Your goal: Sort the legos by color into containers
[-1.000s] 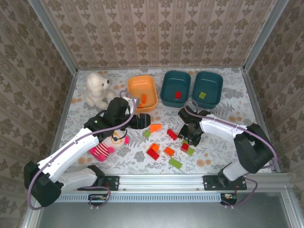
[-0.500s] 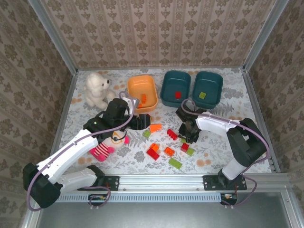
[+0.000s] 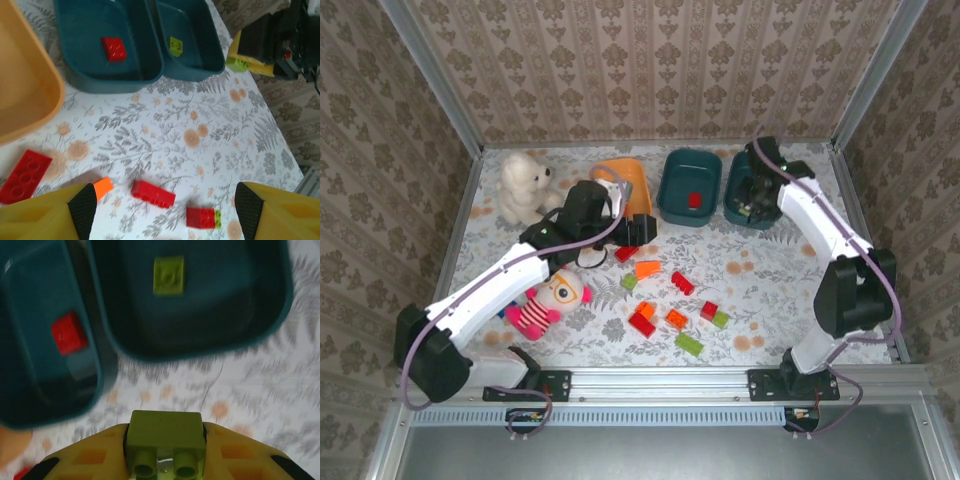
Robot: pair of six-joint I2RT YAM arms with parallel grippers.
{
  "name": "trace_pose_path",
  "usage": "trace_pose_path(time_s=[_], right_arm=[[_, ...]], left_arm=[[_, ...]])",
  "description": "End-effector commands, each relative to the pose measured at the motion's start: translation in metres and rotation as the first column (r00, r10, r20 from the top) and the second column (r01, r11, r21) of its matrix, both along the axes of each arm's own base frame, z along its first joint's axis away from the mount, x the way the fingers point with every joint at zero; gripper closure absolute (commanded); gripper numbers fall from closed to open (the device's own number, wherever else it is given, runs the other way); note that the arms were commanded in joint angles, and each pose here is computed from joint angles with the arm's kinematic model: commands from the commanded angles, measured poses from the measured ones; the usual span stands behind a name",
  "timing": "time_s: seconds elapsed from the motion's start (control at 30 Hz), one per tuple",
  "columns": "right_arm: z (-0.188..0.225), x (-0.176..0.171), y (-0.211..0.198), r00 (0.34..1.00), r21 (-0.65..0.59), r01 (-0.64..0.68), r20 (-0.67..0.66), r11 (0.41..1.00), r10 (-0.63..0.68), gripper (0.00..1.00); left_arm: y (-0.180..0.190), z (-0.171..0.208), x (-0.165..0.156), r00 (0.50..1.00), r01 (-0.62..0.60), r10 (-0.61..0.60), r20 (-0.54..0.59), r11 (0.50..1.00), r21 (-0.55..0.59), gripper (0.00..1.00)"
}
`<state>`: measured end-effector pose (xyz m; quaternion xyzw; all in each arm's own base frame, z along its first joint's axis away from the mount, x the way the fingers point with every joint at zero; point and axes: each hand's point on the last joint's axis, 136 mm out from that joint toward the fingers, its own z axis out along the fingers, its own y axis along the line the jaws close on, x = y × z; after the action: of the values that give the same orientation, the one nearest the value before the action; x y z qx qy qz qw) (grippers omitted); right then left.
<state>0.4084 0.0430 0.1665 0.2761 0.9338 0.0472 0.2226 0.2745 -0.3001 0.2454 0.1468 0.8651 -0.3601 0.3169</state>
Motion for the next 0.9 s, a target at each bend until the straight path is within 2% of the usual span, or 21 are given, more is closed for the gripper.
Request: trace_pose_path(time_s=[0.0, 0.13, 0.37, 0.47, 0.53, 0.63, 0.77, 0.87], right_arm=[[-0.034, 0.016, -0.015, 0.989, -0.055, -0.096, -0.121, 0.994, 0.089, 0.74], [-0.061, 0.049, -0.007, 0.971, 0.0, -0.168, -0.171, 0.986, 0.166, 0.74], [-0.101, 0.055, -0.004, 0.943, 0.059, -0.168, -0.281, 0.984, 0.178, 0.72], [-0.114, 0.053, -0.009, 0.94, 0.086, -0.13, -0.307, 0.988, 0.151, 0.68], [-0.12, 0.055, -0.011, 0.94, 0.105, -0.119, -0.31, 0.987, 0.146, 0.61], [-0.12, 0.058, -0.013, 0.939, 0.112, -0.12, -0.309, 0.986, 0.15, 0.48], [-0.096, 0.065, -0.014, 0.953, 0.099, -0.137, -0.257, 0.986, 0.159, 0.41], [-0.06, 0.072, -0.014, 0.972, 0.088, -0.145, -0.173, 0.985, 0.159, 0.39]], left_arm=[[-0.02, 0.021, 0.01, 0.999, 0.032, -0.03, 0.032, 0.998, -0.055, 0.24], [-0.032, 0.02, 0.022, 0.999, 0.042, -0.041, 0.029, 0.998, -0.05, 0.24], [-0.042, 0.016, 0.032, 0.999, 0.039, -0.038, 0.014, 0.998, -0.042, 0.24], [-0.041, 0.015, 0.034, 0.999, 0.035, -0.035, 0.012, 0.999, -0.039, 0.24], [-0.04, 0.014, 0.034, 0.999, 0.032, -0.032, 0.008, 0.999, -0.034, 0.24], [-0.038, 0.014, 0.033, 1.0, 0.027, -0.026, 0.006, 0.999, -0.027, 0.24], [-0.032, 0.013, 0.032, 1.0, 0.01, -0.01, 0.002, 1.0, -0.017, 0.24], [-0.024, 0.011, 0.029, 1.0, -0.007, 0.007, -0.008, 1.0, 0.006, 0.24]])
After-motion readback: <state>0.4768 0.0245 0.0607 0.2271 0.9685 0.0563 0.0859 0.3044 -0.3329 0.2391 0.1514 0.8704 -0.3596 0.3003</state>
